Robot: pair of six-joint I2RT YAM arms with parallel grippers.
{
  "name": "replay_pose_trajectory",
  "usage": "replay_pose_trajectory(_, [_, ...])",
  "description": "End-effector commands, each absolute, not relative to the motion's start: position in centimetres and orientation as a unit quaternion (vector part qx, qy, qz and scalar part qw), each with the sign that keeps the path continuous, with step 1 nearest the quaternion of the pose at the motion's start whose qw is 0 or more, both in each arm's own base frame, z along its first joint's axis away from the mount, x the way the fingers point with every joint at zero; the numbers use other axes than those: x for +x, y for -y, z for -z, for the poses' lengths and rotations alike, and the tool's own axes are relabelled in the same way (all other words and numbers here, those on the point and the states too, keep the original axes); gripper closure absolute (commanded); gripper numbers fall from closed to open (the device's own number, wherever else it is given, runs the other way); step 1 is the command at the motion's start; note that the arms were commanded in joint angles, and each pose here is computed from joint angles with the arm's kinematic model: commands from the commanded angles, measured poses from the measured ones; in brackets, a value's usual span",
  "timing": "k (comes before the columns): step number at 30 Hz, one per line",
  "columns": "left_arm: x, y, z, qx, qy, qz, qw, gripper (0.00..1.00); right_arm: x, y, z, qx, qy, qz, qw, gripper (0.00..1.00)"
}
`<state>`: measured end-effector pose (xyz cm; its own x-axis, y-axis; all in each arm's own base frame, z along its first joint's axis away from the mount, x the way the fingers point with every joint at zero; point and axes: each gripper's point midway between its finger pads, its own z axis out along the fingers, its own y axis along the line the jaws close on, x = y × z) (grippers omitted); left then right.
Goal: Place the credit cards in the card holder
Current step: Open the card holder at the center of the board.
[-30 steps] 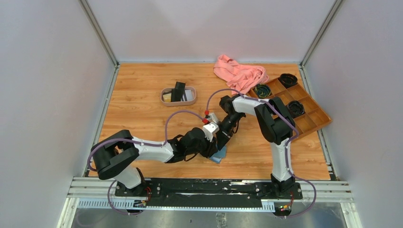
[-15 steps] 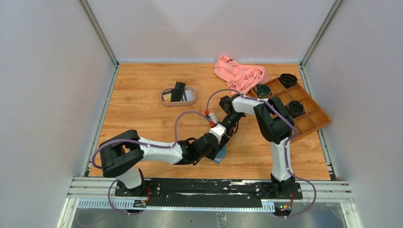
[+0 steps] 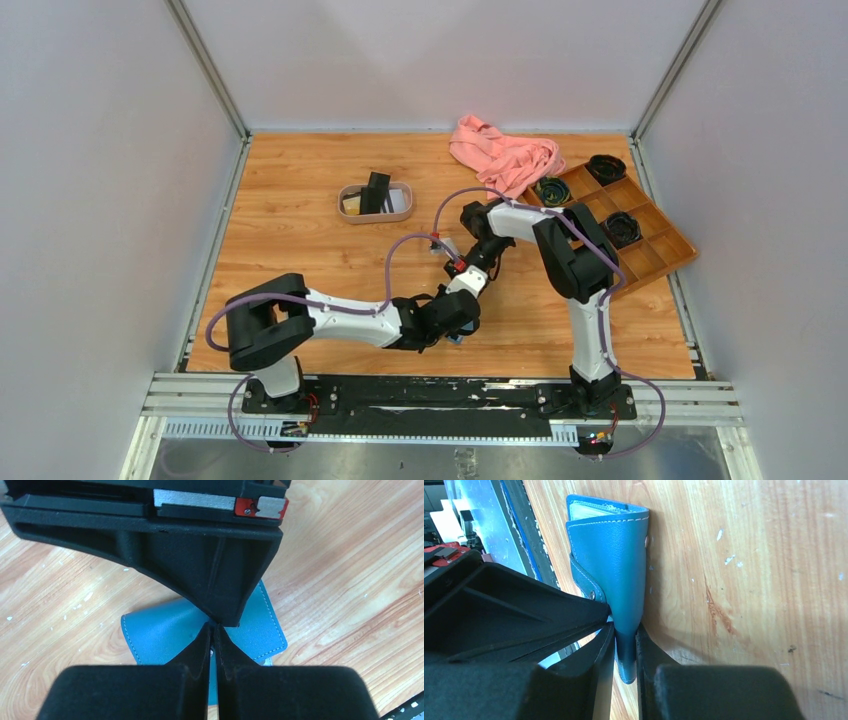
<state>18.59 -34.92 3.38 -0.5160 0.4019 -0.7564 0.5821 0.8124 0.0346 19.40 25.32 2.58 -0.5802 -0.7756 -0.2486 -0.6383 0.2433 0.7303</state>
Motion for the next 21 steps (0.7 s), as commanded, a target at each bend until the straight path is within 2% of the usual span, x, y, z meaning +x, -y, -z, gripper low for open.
replay_pose_trajectory(1, [18.1,29.3,-1.3,0.289,-0.880,0.024,0.377,1.00,19.9,-24.9,-2.1,0.452,0.794,0.399,0.078,1.00])
replay_pose_trajectory(13, [17.1,28.4,-3.0,0.257,-0.881,0.078,0.389,1.00,21.3,-24.3,-2.0,0.449,0.808,0.378,0.045,1.00])
replay_pose_trajectory(21, [14.4,29.1,-6.1,0.233,-0.860,0.225,0.394,0.98,22.4,-23.5,-3.7,0.489,0.790,0.369,-0.008,0.99])
